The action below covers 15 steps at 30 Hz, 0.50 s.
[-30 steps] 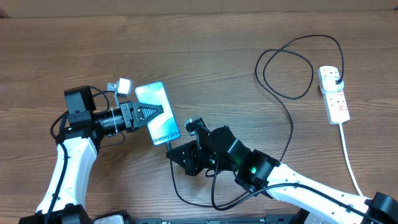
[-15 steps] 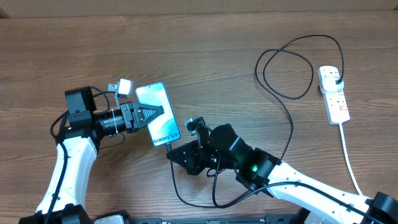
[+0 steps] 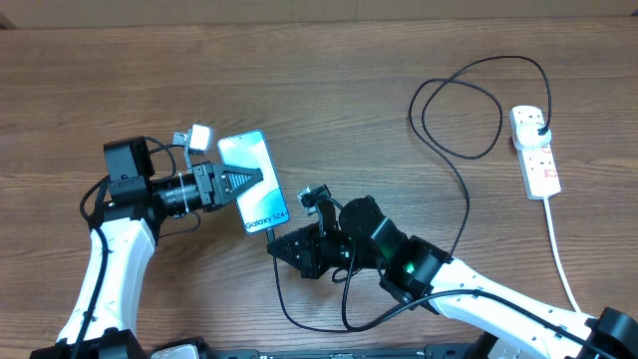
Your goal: Plug charger to phone and switch on socket
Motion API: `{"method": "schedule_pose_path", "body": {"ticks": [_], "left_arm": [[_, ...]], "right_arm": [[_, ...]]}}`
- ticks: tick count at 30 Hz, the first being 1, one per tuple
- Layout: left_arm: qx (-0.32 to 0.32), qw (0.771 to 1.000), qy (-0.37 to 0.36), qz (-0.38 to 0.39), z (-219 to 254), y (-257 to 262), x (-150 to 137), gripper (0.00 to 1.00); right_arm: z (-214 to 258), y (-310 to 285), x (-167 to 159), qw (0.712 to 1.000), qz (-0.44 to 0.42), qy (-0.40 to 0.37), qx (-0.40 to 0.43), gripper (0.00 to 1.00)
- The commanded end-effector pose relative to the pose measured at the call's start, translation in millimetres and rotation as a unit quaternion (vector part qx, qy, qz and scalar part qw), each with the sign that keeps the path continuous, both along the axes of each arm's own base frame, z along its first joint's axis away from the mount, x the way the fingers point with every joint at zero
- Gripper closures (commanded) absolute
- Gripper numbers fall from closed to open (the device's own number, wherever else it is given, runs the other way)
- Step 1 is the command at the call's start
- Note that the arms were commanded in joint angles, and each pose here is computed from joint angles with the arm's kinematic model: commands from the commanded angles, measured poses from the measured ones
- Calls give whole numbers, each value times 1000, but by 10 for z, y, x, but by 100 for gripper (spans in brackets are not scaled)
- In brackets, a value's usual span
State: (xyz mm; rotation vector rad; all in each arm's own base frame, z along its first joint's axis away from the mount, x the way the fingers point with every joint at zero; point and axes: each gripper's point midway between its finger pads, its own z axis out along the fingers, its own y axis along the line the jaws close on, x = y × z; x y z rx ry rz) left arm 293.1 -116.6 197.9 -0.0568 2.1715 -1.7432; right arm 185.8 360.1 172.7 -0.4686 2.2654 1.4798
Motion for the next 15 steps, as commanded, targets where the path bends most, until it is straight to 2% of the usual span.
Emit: {"method": "schedule_pose_path", "body": {"ticks": [1,3,9,12,15], "left_arm": [[-34,998,-6,-60,64,-238,-267,96],[-33,998,-6,-60,64,-236,-265,96],[-33,998,-7,-60,64,-236,-265,96],[-34,998,-6,-60,66,-237,-266,96],[-62,995,-5,-76,159,-255,-322,96]], "right_arm": [[595,-109,515,991,-94,-79,57,90],[577,-104,471,993,-78,-72,57,68],[535,-247,429,997,-30,-35,59,52],[562,-322,431,997,-8,-23,71,48],[580,-393,464,997,-1,-17,77,40]]}}
